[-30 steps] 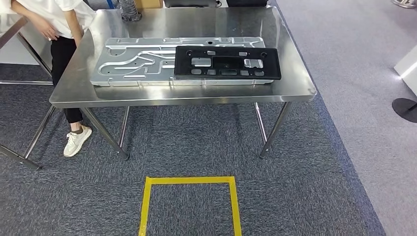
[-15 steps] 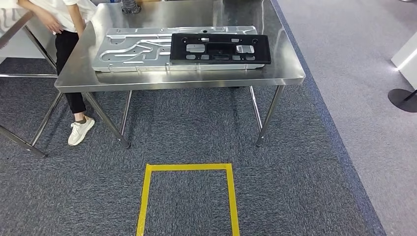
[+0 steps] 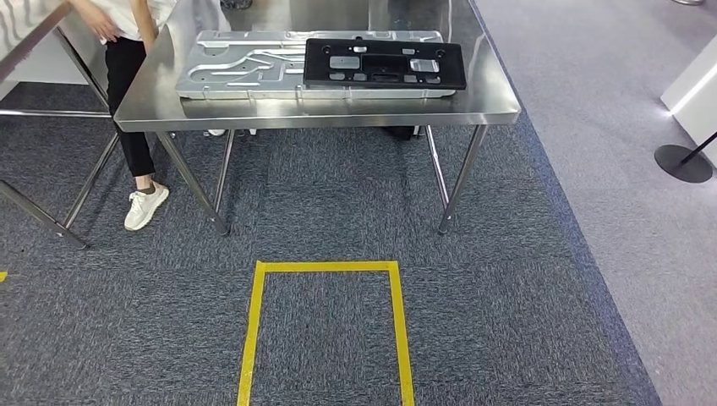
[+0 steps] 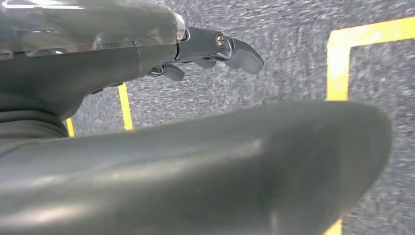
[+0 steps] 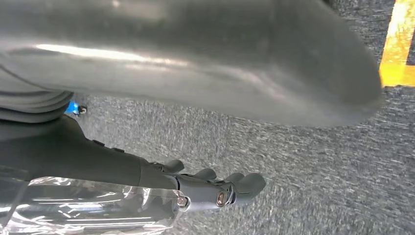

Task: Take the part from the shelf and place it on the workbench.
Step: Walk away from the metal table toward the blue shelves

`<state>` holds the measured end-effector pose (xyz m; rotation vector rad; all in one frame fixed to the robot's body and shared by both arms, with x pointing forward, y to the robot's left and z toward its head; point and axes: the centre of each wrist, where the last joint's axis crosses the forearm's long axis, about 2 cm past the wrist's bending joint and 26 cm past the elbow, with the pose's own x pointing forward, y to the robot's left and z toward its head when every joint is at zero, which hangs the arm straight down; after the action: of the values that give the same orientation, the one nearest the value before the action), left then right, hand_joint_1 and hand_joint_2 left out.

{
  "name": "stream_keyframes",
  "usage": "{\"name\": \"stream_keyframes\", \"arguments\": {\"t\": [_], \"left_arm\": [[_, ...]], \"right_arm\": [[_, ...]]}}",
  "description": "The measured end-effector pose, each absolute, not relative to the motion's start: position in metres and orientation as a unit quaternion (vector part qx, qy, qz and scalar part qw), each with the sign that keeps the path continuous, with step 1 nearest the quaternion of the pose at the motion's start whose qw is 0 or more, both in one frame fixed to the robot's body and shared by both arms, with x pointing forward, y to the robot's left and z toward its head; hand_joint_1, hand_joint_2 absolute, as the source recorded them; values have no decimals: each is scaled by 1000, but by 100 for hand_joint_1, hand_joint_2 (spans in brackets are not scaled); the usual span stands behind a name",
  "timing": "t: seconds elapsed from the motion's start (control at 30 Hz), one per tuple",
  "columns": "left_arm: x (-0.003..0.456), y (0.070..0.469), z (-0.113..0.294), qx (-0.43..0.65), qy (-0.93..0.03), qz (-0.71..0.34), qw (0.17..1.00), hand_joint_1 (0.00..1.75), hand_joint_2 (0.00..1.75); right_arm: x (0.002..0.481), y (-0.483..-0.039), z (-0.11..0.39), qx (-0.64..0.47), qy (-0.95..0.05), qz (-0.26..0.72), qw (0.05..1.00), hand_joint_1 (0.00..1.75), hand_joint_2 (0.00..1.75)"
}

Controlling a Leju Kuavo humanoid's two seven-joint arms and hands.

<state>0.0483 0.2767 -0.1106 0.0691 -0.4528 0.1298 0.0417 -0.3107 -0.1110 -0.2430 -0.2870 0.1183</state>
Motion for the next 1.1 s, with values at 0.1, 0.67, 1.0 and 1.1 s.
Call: {"name": "stream_keyframes", "arguments": {"t": [0.1, 0.67, 1.0, 1.1], "left_arm": [[48, 278, -111, 39, -228, 71, 970, 0, 0], [47, 289, -111, 70, -229, 79, 968, 0, 0], [47, 288, -111, 75, -209, 77, 972, 0, 44], [48, 286, -111, 76, -210, 77, 972, 0, 175]], "right_arm": [[43, -310, -111, -118, -143, 59, 981, 0, 0], [42, -291, -112, -79, -138, 36, 987, 0, 0], [40, -292, -112, -70, -107, 18, 992, 0, 175], [40, -293, -112, -78, -97, 22, 992, 0, 175]]}}
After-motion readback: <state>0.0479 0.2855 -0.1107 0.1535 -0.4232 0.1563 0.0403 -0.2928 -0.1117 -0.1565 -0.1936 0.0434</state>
